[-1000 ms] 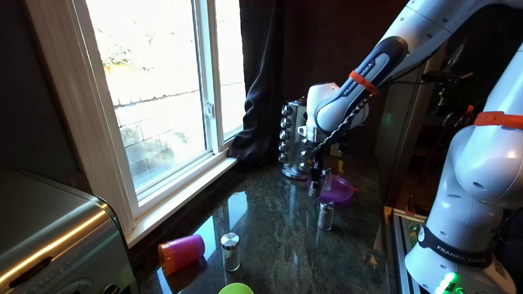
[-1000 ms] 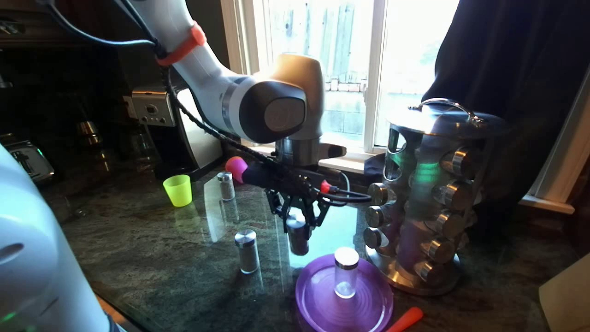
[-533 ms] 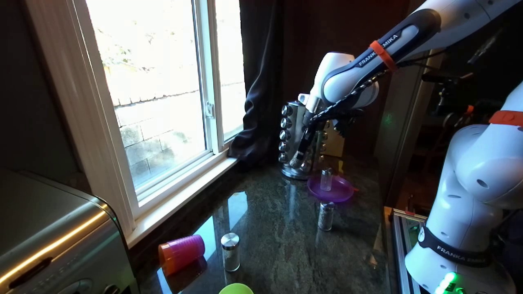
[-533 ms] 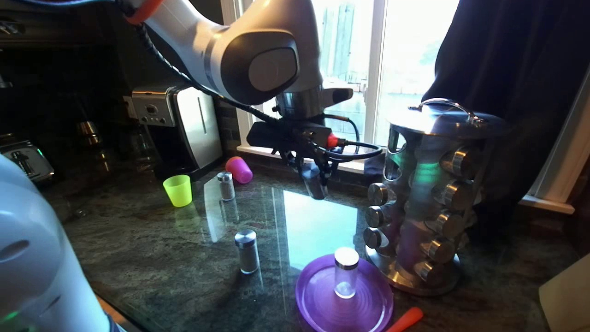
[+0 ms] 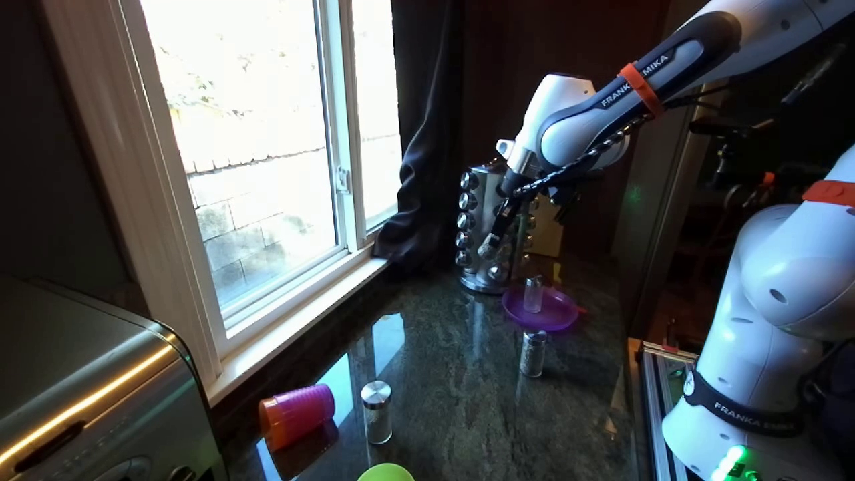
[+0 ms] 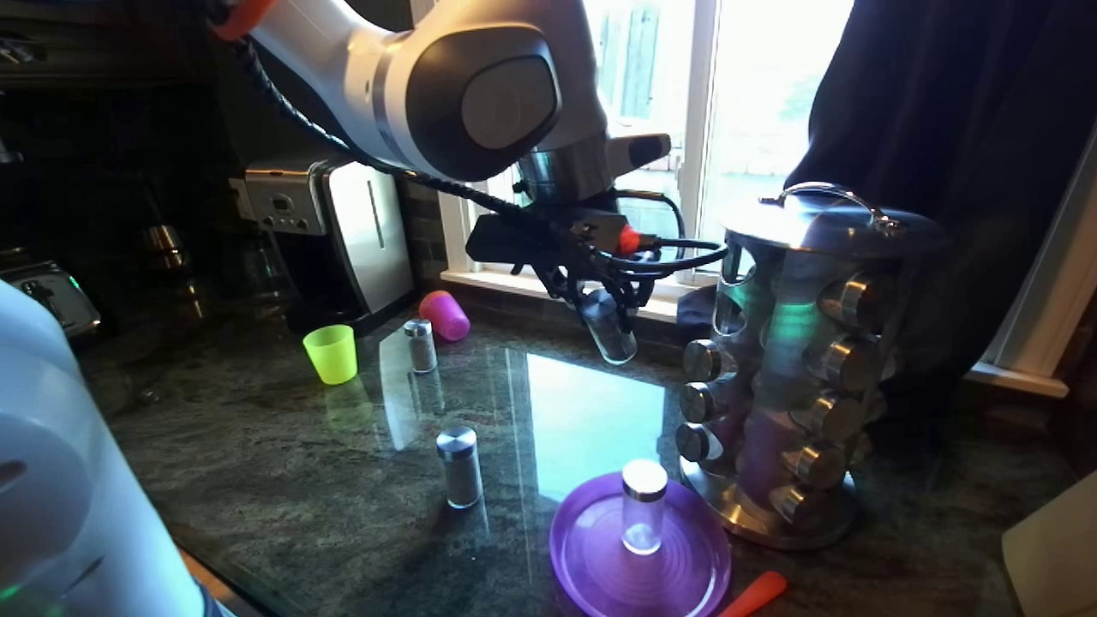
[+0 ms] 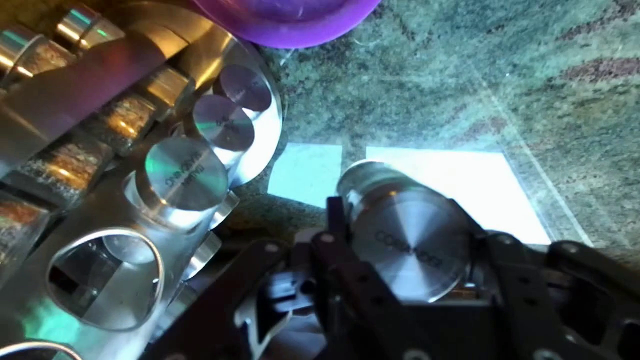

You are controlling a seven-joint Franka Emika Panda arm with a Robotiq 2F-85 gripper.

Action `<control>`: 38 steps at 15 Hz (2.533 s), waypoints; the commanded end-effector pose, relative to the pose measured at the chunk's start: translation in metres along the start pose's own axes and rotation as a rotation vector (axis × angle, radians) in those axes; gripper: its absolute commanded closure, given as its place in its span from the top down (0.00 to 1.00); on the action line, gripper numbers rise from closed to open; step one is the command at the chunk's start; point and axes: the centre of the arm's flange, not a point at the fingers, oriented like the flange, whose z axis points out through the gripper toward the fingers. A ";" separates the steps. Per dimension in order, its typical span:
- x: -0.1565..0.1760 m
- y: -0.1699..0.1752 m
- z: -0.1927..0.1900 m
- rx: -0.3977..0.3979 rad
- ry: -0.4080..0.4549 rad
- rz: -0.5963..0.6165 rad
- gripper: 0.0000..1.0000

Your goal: Put the spice bottle on the rack

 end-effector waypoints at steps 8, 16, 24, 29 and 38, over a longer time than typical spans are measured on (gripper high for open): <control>-0.025 -0.035 -0.035 -0.176 0.141 0.052 0.24; -0.038 -0.043 -0.068 -0.359 0.175 0.231 0.24; -0.055 -0.056 -0.074 -0.428 0.112 0.260 0.24; -0.052 -0.052 -0.083 -0.455 0.164 0.271 0.24; -0.071 -0.011 -0.077 -0.502 0.105 0.132 0.24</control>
